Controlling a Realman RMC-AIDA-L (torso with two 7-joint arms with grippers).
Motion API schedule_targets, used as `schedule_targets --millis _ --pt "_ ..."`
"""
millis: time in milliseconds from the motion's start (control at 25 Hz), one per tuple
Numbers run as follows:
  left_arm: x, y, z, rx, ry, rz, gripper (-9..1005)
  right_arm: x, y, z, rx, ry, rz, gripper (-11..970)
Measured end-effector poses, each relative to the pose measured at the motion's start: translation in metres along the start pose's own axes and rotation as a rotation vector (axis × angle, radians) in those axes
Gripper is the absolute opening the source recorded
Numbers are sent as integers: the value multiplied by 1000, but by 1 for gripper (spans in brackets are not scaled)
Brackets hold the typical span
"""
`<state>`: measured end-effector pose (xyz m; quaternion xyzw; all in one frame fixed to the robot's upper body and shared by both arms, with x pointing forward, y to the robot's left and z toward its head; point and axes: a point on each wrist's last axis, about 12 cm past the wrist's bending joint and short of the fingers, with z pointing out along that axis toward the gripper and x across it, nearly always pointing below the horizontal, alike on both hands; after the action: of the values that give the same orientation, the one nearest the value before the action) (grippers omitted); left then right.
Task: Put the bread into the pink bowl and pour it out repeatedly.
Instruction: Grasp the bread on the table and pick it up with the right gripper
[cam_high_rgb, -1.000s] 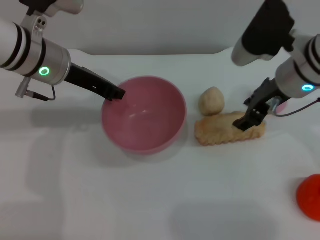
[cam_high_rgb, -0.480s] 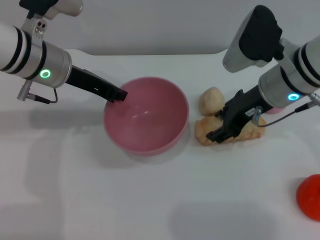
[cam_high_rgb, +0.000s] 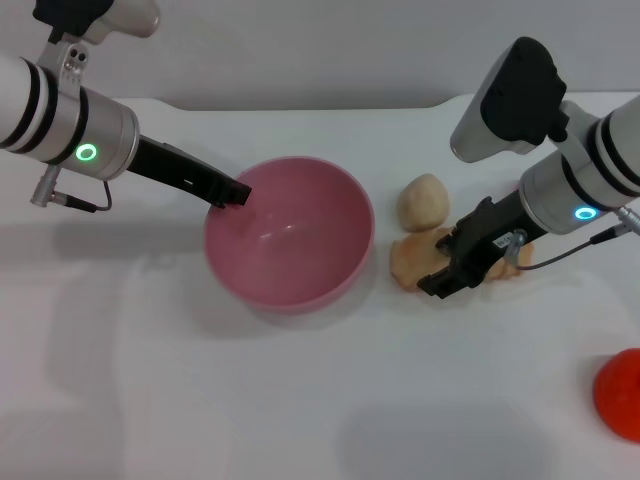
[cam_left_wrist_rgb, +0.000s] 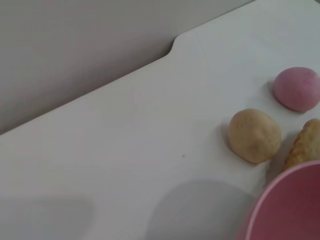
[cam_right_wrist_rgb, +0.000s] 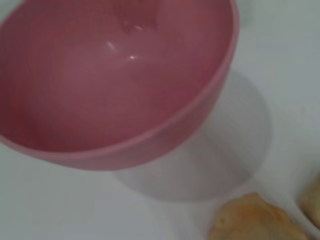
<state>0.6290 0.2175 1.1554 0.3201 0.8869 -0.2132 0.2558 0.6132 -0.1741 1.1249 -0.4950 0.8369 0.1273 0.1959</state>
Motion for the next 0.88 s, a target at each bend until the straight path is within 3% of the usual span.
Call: schedule_targets --millis 320,880 --pt "2 -1 2 7 12 -1 70 10 -7 8 37 10 30 634" --pt "3 -1 3 10 20 -2 71 9 -17 13 106 -18 50 634"
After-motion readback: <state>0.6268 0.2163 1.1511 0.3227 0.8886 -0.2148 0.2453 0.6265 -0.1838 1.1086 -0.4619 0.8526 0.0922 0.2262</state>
